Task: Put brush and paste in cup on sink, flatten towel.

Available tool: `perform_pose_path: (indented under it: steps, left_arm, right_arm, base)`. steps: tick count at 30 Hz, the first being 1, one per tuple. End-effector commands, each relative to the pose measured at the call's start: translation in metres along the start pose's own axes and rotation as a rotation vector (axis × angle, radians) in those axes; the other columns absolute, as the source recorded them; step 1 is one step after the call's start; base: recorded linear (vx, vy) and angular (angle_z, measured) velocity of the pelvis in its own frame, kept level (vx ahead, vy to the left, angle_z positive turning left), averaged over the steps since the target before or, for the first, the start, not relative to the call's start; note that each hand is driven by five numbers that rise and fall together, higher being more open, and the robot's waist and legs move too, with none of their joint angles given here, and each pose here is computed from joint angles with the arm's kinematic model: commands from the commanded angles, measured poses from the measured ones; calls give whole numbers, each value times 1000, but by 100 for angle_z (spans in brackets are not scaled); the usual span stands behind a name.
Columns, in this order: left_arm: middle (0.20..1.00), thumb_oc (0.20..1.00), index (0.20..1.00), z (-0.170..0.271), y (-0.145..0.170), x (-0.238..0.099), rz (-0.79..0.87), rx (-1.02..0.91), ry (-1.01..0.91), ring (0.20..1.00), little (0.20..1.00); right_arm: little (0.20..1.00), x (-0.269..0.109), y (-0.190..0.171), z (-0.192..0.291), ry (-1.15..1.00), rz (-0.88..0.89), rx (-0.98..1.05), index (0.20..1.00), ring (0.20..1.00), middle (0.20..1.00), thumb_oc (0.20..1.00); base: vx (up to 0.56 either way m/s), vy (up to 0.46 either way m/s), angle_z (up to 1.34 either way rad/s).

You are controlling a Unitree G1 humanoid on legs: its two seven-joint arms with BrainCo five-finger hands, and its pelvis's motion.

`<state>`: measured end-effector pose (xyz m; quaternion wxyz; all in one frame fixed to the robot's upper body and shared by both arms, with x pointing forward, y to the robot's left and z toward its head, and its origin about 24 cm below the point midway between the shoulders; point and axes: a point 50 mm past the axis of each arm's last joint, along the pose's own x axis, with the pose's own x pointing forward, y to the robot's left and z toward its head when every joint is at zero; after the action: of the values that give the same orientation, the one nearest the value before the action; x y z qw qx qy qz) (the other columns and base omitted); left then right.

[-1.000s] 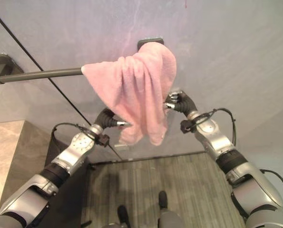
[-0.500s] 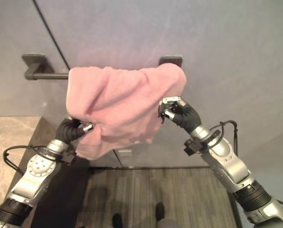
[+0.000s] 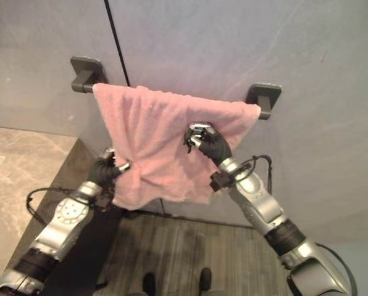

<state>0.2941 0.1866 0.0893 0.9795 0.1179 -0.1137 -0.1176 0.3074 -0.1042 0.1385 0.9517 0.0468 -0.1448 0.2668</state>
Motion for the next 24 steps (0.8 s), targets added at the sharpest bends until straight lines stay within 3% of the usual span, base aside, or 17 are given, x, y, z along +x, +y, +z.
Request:
perform_pose_path:
  steps: [1,8,11,15,20,21,24]
  left_arm:
    - [1000,1000,1000,2,0,10,28,108,-21,1000,1000]
    - [1000,1000,1000,-25,24,-31,138,202,112,1000,1000]
    - [1000,1000,1000,-33,52,-69,291,220,180,1000,1000]
    - [1000,1000,1000,-29,70,-88,386,266,181,1000,1000]
    - [1000,1000,1000,1,101,-111,573,417,86,1000,1000]
    - [1000,1000,1000,18,107,-110,624,496,9,1000,1000]
    - [1000,1000,1000,42,111,-105,649,628,-95,1000,1000]
  right_arm:
    - [1000,11,-1,14,-90,-74,-88,1000,1000,1000,1000]
    - [1000,-28,-32,4,-30,-222,-295,1000,1000,1000,1000]
    - [1000,-71,-55,7,-23,-355,-337,1000,1000,1000,1000]
    - [1000,-97,-67,8,-11,-452,-359,1000,1000,1000,1000]
    - [1000,-129,-83,51,-100,-623,-673,1000,1000,1000,1000]
    - [1000,-129,-82,77,-191,-655,-867,1000,1000,1000,1000]
    - [1000,-122,-73,101,-298,-642,-1041,1000,1000,1000,1000]
  base:
    - [0,0,0]
    - [27,13,-6]
    - [69,11,-21]
    - [35,2,-15]
    - [47,6,-3]
    - [36,12,-5]
    - [15,11,-6]
